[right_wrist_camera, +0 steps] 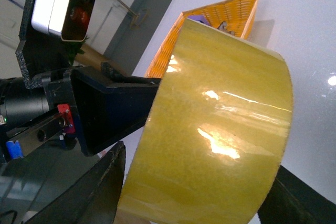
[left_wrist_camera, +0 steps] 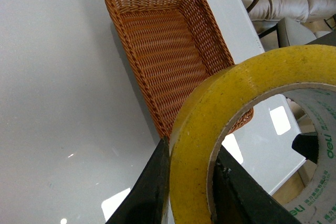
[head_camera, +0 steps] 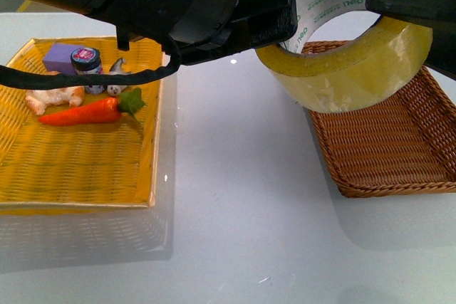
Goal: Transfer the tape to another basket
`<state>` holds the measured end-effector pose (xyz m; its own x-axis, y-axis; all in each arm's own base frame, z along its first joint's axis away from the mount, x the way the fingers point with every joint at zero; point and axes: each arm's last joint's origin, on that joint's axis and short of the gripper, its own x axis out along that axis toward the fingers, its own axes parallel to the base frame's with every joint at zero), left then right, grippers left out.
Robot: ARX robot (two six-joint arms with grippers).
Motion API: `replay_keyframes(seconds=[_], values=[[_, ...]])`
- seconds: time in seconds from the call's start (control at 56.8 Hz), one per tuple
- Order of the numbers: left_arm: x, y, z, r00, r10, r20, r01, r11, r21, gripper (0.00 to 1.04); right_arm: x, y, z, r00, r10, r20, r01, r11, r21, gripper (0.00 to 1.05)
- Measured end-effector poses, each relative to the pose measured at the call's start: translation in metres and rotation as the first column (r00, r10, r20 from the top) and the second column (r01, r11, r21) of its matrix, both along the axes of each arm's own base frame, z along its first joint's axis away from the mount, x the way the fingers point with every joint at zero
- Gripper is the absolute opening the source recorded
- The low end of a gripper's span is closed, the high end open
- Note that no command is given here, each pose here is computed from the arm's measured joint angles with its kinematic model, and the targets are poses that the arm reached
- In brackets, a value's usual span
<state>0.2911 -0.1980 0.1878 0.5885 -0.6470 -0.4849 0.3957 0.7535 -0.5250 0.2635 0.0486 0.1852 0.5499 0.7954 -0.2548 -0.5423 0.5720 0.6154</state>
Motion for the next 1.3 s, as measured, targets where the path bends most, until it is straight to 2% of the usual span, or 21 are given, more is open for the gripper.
replay_keyframes(seconds=[0.123,0.317,0.352,0.37,0.511,0.581,0.617,0.846,0.881,0.899,0.916,0.987,1.04,1.093,1.304], values=[[0.000,0.000,0.000,1.000,-0.004,0.006,0.004,1.000,0.004,0.15,0.000,0.000,0.000,1.000,-0.011,-0.020,0.011,1.000,0.013,0.52],[0.000,0.001,0.001,1.000,-0.004,0.009,0.004,1.000,0.004,0.15,0.000,0.000,0.000,0.999,-0.017,-0.036,0.018,1.000,0.023,0.49],[0.000,0.001,0.001,1.000,-0.003,0.008,0.003,1.000,0.003,0.20,0.000,0.000,0.000,0.999,-0.015,-0.034,0.016,1.000,0.024,0.49],[-0.001,0.003,0.011,1.000,0.000,0.025,0.000,1.000,-0.024,0.59,0.001,0.000,-0.001,0.999,-0.021,-0.024,0.021,1.000,0.017,0.48],[-0.003,0.007,0.014,0.999,0.010,0.038,-0.009,0.999,-0.036,0.78,0.002,0.000,-0.001,0.999,-0.027,-0.018,0.027,0.999,0.018,0.48],[-0.005,0.014,0.017,0.998,0.038,0.058,-0.035,0.998,-0.044,0.94,0.005,-0.004,-0.004,0.998,-0.054,-0.025,0.054,0.998,0.018,0.48],[-0.006,0.018,0.019,0.996,0.058,0.075,-0.055,0.997,-0.045,0.97,0.006,-0.006,-0.006,0.997,-0.070,-0.033,0.071,0.997,0.018,0.48],[-0.017,0.056,0.030,0.969,0.172,0.175,-0.158,0.983,-0.089,0.95,0.022,-0.034,-0.021,0.975,-0.201,-0.094,0.205,0.978,0.036,0.48],[-0.019,0.061,0.031,0.922,0.265,0.281,-0.253,0.964,-0.078,0.90,0.025,-0.038,-0.022,0.971,-0.217,-0.100,0.222,0.974,0.038,0.48],[-0.023,0.069,0.030,0.849,0.346,0.398,-0.355,0.933,-0.054,0.85,0.027,-0.042,-0.023,0.967,-0.234,-0.104,0.240,0.970,0.042,0.48],[-0.027,0.075,0.030,0.800,0.395,0.452,-0.417,0.907,-0.054,0.81,0.030,-0.044,-0.025,0.963,-0.247,-0.108,0.252,0.967,0.043,0.48],[-0.040,0.097,0.028,0.658,0.474,0.586,-0.573,0.819,-0.019,0.71,0.036,-0.051,-0.028,0.954,-0.276,-0.120,0.283,0.958,0.049,0.48],[-0.050,0.113,0.028,0.599,0.474,0.645,-0.628,0.778,0.012,0.62,0.042,-0.057,-0.031,0.944,-0.303,-0.131,0.312,0.948,0.054,0.48],[-0.061,0.126,0.024,0.581,0.456,0.674,-0.647,0.761,0.043,0.51,0.050,-0.064,-0.034,0.926,-0.348,-0.146,0.359,0.932,0.054,0.48],[-0.091,0.153,0.005,0.600,0.405,0.690,-0.638,0.763,0.107,0.15,0.082,-0.073,-0.051,0.885,-0.420,-0.201,0.439,0.897,0.057,0.47]])
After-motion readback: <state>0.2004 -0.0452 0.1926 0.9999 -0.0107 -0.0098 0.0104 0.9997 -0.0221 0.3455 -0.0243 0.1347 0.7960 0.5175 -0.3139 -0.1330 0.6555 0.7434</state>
